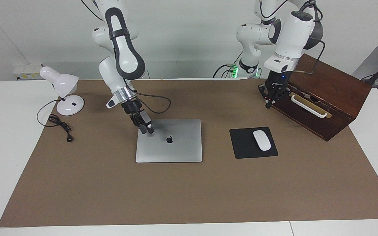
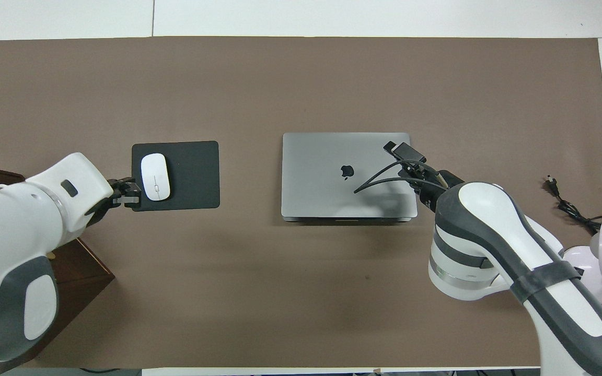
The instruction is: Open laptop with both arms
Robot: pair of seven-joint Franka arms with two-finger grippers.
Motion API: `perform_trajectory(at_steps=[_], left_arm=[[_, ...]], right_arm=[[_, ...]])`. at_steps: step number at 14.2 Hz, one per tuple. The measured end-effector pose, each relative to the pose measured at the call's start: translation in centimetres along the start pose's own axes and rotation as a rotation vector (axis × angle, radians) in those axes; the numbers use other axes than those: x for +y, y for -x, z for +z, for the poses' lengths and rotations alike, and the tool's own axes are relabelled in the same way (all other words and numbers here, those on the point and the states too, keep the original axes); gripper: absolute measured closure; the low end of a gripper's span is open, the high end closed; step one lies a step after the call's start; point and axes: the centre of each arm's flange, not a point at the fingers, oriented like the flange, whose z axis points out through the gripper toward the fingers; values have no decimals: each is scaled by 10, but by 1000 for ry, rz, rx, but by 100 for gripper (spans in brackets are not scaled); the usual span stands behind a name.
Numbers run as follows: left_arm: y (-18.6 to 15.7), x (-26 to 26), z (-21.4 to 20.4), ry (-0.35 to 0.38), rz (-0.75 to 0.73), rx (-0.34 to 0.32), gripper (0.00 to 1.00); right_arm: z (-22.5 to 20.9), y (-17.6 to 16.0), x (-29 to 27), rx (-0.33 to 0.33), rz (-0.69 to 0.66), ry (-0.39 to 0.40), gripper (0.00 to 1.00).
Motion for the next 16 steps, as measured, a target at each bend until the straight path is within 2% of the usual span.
perform_trajectory(at_steps=[4,8,12,16], left_arm=[[34,48,22,41,4,69,99],[71,109,47,115,-7,136,99],[97,135,74,157,38,185,99],[112,160,114,195,79,236,99]], right_arm=[[1,34,9,23,53,42,0],[-2,59,19,29,46,88,1],[-13,86,18,65,88,113,0],[-19,117,20,74,124,142,2]])
